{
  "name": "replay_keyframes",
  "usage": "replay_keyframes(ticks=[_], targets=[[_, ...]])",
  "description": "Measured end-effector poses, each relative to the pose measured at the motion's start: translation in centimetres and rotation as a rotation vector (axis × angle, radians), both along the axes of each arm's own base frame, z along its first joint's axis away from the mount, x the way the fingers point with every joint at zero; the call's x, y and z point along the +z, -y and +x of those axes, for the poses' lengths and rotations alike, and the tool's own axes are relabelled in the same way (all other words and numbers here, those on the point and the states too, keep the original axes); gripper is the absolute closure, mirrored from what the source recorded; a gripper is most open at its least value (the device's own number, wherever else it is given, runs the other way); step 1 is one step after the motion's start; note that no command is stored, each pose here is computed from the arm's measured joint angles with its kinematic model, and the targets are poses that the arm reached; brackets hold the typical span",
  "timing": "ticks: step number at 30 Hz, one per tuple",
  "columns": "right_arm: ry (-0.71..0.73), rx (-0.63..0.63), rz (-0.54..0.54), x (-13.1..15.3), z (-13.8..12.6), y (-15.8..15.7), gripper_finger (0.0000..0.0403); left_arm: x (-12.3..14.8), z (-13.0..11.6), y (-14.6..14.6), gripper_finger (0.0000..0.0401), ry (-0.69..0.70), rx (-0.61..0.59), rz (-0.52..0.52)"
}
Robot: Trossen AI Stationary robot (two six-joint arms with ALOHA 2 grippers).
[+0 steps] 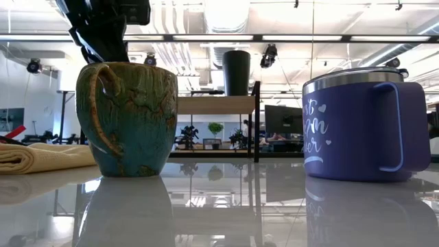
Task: Stack small to large cups/mugs on shelf
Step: Put the green mug on the shelf
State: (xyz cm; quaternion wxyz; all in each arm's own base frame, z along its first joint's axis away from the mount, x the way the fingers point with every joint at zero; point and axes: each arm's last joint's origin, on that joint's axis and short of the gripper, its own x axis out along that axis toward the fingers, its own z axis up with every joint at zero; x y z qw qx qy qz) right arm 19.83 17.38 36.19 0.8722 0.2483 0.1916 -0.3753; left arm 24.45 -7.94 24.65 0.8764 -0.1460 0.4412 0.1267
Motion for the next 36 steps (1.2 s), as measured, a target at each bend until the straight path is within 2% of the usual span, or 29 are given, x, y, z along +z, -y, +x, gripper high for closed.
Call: replay_keyframes(ticks=[5,16,19,23,30,36], targets=[[0.008,-0.035,0.017,-1.0,-0.2,0.2,0.0220,-0.8,0.2,-0.1,0.0292,-0.029,0.003,0.013],[0.013,-0.045,0.028,-1.2,-0.1,0.1,0.0220,-2.5,1.4,0.1,0.0296,-0.084,-0.003,-0.002],[0.018,-0.050,0.034,-1.2,-0.1,0.1,0.0220,-2.7,1.7,-0.1,0.0319,-0.092,-0.004,-0.021],[0.019,-0.050,0.036,-1.2,-0.1,0.1,0.0220,-2.8,1.7,-0.1,0.0377,-0.093,-0.011,-0.023],[0.020,-0.050,0.037,-1.2,-0.1,0.1,0.0220,-1.8,1.9,-0.4,0.0385,-0.075,-0.014,-0.029],[0.019,-0.049,0.036,-1.2,-0.1,0.1,0.0220,1.8,1.5,-1.4,0.0385,-0.130,0.011,-0.007]])
